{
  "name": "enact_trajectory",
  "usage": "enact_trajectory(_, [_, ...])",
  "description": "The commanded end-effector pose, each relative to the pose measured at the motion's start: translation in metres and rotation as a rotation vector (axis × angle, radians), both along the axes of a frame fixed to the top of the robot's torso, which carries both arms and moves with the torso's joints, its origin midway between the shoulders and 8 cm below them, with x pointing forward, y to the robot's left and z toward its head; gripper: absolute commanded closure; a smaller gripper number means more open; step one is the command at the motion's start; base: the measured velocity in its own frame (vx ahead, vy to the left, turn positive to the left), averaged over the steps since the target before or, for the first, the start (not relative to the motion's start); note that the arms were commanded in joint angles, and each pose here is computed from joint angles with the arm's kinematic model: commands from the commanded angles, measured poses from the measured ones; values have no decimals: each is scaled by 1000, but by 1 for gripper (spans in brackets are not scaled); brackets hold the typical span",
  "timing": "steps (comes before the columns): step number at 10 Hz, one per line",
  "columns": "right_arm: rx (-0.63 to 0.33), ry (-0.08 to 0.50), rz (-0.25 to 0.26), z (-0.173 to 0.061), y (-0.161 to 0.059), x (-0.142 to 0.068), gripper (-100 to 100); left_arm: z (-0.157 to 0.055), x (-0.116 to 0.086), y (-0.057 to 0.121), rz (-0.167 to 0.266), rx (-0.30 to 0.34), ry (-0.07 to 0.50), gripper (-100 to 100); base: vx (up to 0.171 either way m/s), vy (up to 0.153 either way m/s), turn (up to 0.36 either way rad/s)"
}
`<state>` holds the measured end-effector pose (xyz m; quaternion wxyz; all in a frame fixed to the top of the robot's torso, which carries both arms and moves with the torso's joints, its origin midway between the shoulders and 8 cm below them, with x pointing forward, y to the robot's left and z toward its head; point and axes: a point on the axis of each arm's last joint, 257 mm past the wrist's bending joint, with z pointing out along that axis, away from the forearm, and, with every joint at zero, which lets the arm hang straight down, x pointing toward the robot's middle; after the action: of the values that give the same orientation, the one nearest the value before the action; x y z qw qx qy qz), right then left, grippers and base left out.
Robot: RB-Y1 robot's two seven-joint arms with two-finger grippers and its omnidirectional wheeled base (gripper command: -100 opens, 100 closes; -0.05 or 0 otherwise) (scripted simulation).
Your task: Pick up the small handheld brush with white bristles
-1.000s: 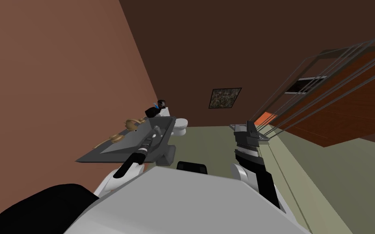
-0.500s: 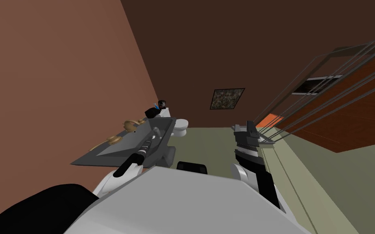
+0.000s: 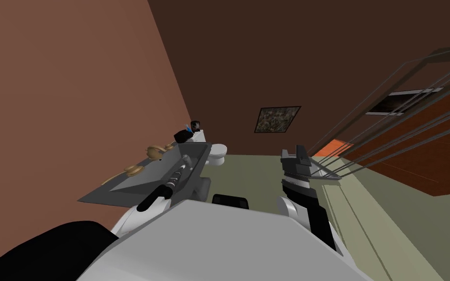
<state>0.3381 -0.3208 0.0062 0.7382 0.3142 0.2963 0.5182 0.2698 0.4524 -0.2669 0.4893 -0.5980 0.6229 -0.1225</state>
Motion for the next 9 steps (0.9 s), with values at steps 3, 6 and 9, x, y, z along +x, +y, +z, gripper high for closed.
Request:
enact_trajectory(3, [0, 0, 0, 0, 0, 0, 0, -15, -13, 0, 15, -30, 75, -100, 134, -26, 58])
enact_trajectory(6, [0, 0, 0, 0, 0, 0, 0, -31, -25, -1, 23, -57, 147, -100, 165, -22, 107])
enact_trajectory(9, [0, 0, 0, 0, 0, 0, 0, -43, -37, -2, 28, -77, 210, -100, 140, -34, 76])
